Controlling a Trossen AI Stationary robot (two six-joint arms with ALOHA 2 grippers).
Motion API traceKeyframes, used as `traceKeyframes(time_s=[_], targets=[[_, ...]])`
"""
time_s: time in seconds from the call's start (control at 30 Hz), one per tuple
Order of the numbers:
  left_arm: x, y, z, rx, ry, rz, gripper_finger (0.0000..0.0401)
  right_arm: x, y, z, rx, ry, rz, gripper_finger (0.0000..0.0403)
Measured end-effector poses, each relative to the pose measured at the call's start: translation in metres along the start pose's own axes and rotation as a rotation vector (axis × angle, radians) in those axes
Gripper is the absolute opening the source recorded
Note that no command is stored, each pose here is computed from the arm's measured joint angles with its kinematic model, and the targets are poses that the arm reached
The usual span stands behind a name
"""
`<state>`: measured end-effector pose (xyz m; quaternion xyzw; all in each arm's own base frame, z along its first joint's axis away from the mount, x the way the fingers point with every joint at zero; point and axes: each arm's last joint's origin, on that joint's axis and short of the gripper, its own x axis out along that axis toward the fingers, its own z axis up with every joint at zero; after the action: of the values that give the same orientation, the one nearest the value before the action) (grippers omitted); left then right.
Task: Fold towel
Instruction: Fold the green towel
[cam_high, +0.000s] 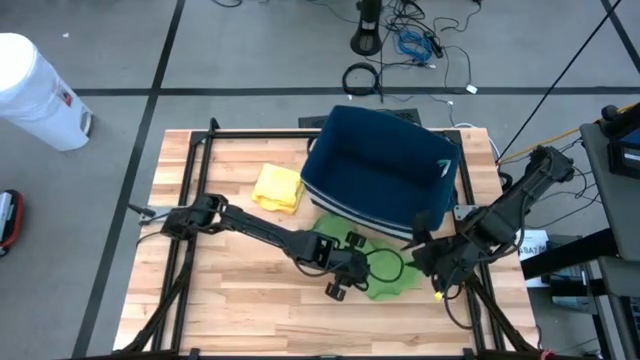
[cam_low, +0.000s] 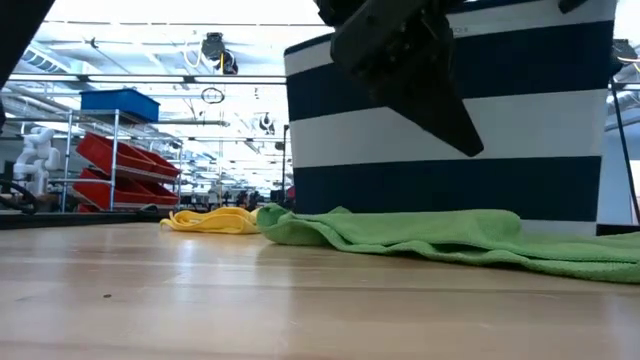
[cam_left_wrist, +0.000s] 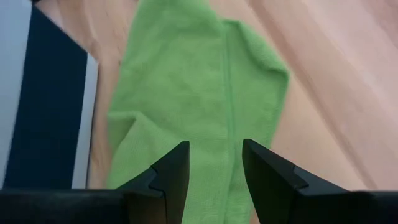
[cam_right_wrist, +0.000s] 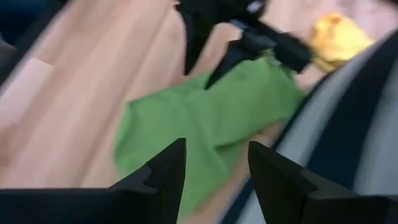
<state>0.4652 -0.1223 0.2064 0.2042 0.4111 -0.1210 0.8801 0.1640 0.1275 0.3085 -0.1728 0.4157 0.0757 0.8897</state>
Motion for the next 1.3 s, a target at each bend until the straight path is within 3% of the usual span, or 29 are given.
traceKeyframes(time_s=[0.23,0.33,0.4,0.57,0.67,0.8,1.03,1.3], targets=[[-0.002,0.002,0.001,0.022,-0.003,0.004,0.0154,-0.038,-0.017,0.017,-0.119,-0.045,-0.207,0.0161],[-0.002,0.001,0.001,0.024,-0.003,0.003,0.0154,-0.052,-0.02,0.027,-0.141,-0.111,-0.218,0.0161],[-0.003,-0.002,0.001,0.029,0.004,-0.003,0.0154,-0.059,-0.017,0.034,-0.125,-0.164,-0.136,0.0161],[-0.004,-0.011,0.002,0.047,0.007,-0.017,0.0154,-0.066,0.005,0.049,-0.077,-0.294,0.285,0.0161],[-0.005,-0.016,0.003,0.055,0.004,-0.029,0.0154,-0.062,0.025,0.057,-0.057,-0.307,0.438,0.0161],[-0.005,-0.02,0.005,0.055,-0.015,-0.079,0.0154,-0.038,0.053,0.059,-0.06,-0.19,0.445,0.0161],[-0.007,-0.034,0.013,0.047,-0.073,-0.125,0.0154,0.044,0.098,0.034,-0.051,0.053,0.354,0.0161],[0.006,-0.042,0.011,0.031,-0.095,-0.184,0.0154,0.1,0.106,-0.02,0.08,0.145,0.274,0.0161]])
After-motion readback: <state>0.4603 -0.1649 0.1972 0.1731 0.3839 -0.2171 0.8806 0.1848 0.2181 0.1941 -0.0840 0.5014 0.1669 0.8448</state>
